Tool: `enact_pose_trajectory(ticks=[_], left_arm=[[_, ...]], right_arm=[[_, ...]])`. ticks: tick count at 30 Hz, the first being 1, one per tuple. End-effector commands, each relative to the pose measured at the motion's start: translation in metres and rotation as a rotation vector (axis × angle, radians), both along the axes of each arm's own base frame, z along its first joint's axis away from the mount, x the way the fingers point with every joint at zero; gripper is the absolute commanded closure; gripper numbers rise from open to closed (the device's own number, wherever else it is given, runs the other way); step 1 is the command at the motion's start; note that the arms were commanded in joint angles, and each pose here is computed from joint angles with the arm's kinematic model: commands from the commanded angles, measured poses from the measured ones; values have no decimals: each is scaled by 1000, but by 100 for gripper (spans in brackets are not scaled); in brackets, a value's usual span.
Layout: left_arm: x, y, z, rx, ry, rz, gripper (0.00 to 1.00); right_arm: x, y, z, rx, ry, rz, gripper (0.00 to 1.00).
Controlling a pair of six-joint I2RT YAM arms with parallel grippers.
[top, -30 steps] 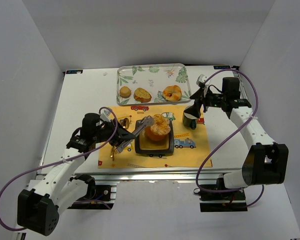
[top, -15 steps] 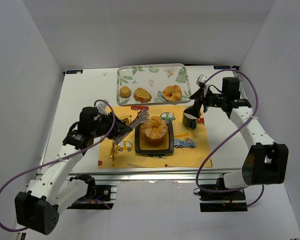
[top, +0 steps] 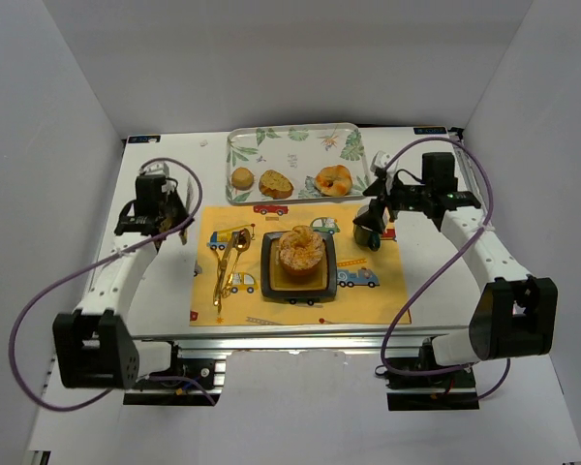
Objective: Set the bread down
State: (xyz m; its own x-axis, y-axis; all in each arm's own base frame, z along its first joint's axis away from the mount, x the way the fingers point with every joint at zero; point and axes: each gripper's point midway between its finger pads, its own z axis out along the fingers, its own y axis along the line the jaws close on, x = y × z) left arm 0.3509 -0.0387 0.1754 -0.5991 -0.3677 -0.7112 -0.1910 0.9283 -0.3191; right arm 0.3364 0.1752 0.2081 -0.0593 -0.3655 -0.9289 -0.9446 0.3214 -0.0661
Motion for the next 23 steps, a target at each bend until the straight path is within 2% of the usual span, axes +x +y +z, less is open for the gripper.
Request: enact_pose_trajectory(ticks=[1,3,4,6,7,10,12,14,15,17,18,21,23], left_arm=[[-6,59,-67,215,109,9,93],[2,71,-88,235,96,-2,84],[-5,80,-104,225,123,9,77],[-3,88,-118,218,124,25,73],[-7,88,-125,190,133,18,68],[-16,91,-142,153,180,54,62],[-25,89,-153,126,225,57,55],[-31,89,-158,108,247,70,38],[-33,91,-157,108,248,89,20],[-32,95,-144,106,205,131,15],[-32,97,-138,110,187,149,3],[-26,99,-104,90,90,192,2],[-22,106,-73,99,7,258,2]], right_arm=[[-3,5,6,-65,-80,14,11],[-4,6,7,-63,-84,7,11],[-4,6,7,-63,-83,8,11],[-5,7,7,-61,-79,4,11],[-5,6,6,-59,-61,-10,11],[7,3,1,-86,-54,-113,11],[19,-1,-5,-121,-31,-251,11],[29,-6,-16,-177,0,-383,11],[32,-5,-20,-198,4,-404,11],[37,-9,-19,-213,5,-455,11],[40,-8,-14,-196,3,-471,11],[43,-2,-1,-153,-4,-475,11],[49,5,23,-69,-37,-478,11]])
